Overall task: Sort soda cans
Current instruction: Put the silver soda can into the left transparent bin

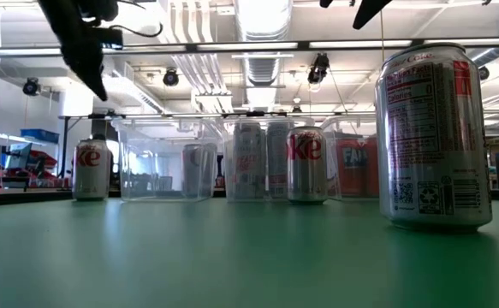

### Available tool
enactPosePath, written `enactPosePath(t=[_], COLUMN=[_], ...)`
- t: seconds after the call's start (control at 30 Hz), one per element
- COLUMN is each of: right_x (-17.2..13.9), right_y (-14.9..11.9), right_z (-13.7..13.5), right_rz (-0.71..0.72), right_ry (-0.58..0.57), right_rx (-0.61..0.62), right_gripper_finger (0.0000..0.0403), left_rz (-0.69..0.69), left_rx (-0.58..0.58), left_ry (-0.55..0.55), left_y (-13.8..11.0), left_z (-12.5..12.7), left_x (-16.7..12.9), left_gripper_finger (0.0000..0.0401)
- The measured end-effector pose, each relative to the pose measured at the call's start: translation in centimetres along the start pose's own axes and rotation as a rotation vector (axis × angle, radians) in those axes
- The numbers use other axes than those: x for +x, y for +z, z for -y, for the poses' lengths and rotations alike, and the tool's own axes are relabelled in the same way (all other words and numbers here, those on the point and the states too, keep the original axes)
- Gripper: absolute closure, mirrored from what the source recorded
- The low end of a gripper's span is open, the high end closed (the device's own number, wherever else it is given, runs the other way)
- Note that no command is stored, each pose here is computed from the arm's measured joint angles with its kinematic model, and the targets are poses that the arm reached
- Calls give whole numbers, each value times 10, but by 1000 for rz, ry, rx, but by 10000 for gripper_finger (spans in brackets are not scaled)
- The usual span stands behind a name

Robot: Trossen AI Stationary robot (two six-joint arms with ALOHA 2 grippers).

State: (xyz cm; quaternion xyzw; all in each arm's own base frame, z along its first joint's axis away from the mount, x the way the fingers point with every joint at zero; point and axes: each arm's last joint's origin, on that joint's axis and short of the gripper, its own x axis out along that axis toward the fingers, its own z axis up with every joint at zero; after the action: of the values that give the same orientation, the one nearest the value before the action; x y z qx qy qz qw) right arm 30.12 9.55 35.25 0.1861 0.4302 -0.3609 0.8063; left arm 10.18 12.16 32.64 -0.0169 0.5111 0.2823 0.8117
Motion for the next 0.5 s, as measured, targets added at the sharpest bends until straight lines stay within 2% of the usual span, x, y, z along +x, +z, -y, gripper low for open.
enactPosePath(t=[0.33, 0.5], right_x=[8, 17], right_y=[-10, -17], right_z=[-5, -6], right_rz=[-2, -10], right_ry=[-2, -15], right_rx=[7, 22], right_gripper_finger=[35, 35], left_rz=[-45, -47], left_rx=[-19, -126], left_ry=[13, 53], left_y=[-24, -38], left_z=[2, -1], left_x=[25, 47], left_gripper_finger=[14, 14])
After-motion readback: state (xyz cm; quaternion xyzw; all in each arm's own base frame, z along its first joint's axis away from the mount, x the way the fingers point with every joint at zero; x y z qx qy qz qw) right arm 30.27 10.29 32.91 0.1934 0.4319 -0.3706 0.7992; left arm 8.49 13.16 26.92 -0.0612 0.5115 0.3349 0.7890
